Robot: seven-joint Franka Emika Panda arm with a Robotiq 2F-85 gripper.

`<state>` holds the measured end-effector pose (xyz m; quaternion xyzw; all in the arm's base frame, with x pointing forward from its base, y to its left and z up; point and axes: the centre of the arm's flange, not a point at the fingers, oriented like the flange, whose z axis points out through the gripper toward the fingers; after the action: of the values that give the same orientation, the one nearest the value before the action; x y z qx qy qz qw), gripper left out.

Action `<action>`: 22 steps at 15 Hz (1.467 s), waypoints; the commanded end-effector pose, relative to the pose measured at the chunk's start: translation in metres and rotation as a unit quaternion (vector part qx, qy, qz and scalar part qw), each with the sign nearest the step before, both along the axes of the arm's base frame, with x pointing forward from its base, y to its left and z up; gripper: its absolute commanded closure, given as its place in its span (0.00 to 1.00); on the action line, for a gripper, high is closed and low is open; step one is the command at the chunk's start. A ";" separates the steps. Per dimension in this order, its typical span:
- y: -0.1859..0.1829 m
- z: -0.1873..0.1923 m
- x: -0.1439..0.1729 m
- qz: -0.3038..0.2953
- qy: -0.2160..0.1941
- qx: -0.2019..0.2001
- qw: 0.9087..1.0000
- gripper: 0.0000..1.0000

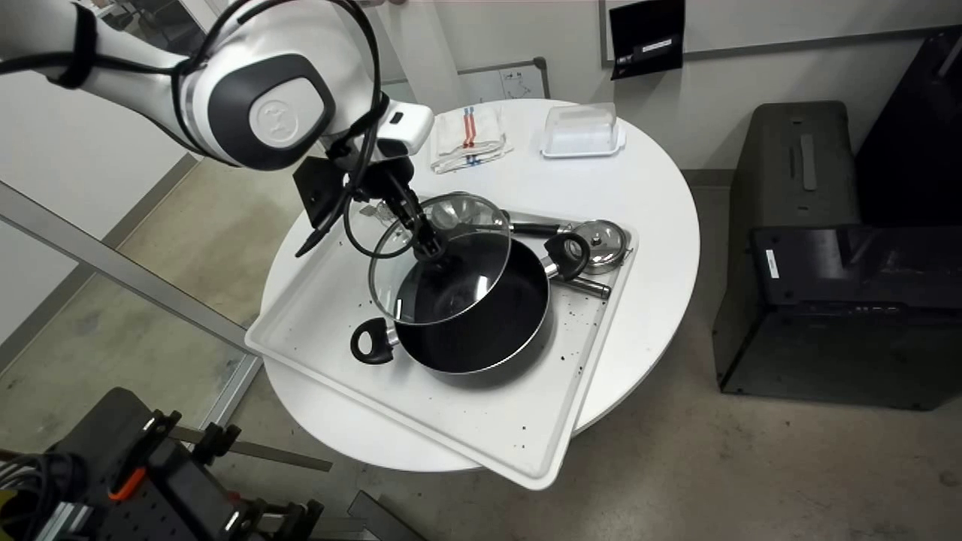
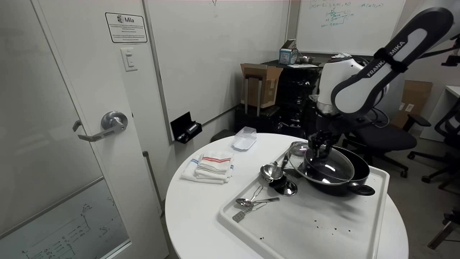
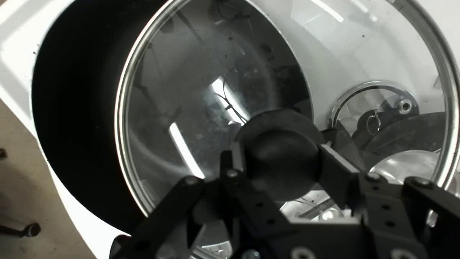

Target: Put the lid on the black pot

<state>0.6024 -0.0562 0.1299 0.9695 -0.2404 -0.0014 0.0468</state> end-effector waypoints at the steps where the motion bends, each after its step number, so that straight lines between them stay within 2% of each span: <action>1: -0.015 0.010 0.015 -0.025 0.000 0.015 1.000 0.74; 10: -0.029 0.024 0.007 -0.043 0.030 0.051 0.997 0.74; 22: -0.065 0.029 0.008 -0.090 0.038 0.041 0.994 0.74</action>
<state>0.6047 -0.1131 0.1473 0.9496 -0.3090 -0.0479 0.0206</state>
